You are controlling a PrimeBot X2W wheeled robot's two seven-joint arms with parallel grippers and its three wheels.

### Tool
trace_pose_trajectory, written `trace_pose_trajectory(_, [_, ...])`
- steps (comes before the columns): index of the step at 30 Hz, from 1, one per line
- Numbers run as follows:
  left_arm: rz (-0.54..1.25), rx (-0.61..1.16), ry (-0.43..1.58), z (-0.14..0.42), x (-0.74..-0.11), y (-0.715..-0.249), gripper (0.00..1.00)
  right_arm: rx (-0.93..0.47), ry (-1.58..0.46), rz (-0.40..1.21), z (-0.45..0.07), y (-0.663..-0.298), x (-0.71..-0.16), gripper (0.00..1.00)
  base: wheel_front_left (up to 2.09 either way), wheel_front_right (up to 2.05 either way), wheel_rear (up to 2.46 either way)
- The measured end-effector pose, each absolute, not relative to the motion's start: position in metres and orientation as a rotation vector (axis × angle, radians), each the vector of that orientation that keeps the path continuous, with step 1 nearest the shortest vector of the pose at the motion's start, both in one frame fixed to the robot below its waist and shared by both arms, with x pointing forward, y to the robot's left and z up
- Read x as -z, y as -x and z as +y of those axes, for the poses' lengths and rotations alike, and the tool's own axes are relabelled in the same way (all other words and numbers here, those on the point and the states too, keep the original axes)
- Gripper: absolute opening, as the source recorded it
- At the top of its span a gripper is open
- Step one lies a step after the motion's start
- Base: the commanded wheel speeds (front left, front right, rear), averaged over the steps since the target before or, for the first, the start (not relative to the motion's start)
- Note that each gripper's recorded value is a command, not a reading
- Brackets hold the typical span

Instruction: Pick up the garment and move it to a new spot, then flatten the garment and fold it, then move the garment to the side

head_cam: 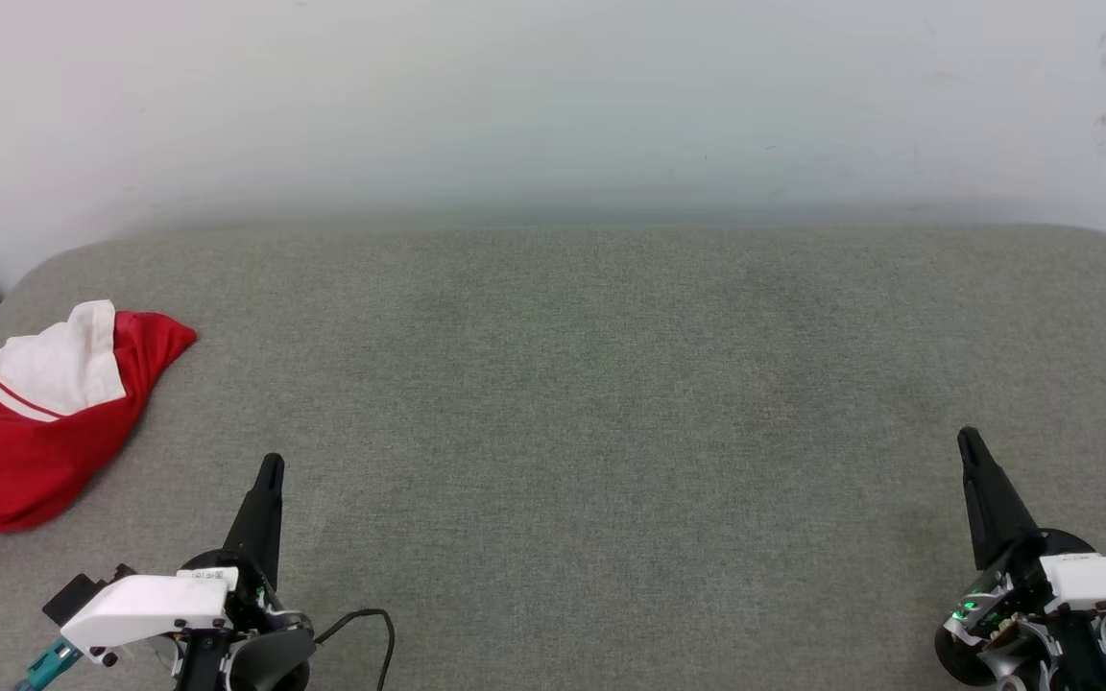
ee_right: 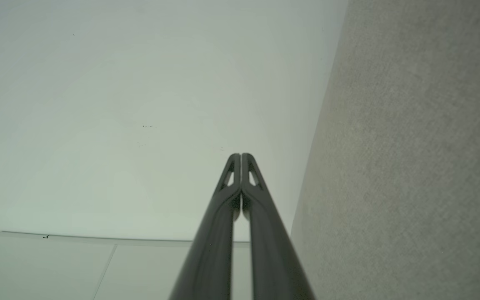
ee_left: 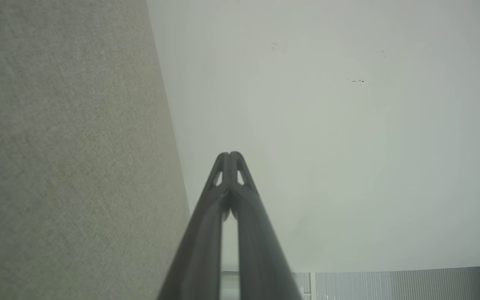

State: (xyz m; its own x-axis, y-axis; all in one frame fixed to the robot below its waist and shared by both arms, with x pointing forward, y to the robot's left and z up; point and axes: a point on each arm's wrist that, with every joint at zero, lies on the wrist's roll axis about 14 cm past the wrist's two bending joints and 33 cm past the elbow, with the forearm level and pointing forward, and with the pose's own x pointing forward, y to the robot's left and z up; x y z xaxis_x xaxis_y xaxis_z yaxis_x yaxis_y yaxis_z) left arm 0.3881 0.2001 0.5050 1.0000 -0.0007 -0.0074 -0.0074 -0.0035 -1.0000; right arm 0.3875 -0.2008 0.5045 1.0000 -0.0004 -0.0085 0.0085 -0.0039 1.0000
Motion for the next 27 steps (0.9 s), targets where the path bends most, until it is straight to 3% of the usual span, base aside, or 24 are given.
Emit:
trace_pose_trajectory(25, [0.006,-0.005,1.574,0.2001,-0.5050,-0.3881,0.00,0.007,-1.575,0.006,-0.2008,-0.3875,-0.5045,0.00,0.00,0.00,0.00])
trace_pose_trajectory(26, [0.008,-0.007,1.575,0.1999,-0.5042,-0.3878,1.00,0.009,-1.575,0.008,-0.2008,-0.3872,-0.5037,1.00,0.00,0.00,0.00])
trace_pose_trajectory(27, [0.017,-0.015,1.576,0.1997,-0.5008,-0.3867,1.00,0.018,-1.576,0.016,-0.2008,-0.3858,-0.5001,1.00,0.00,0.00,0.00])
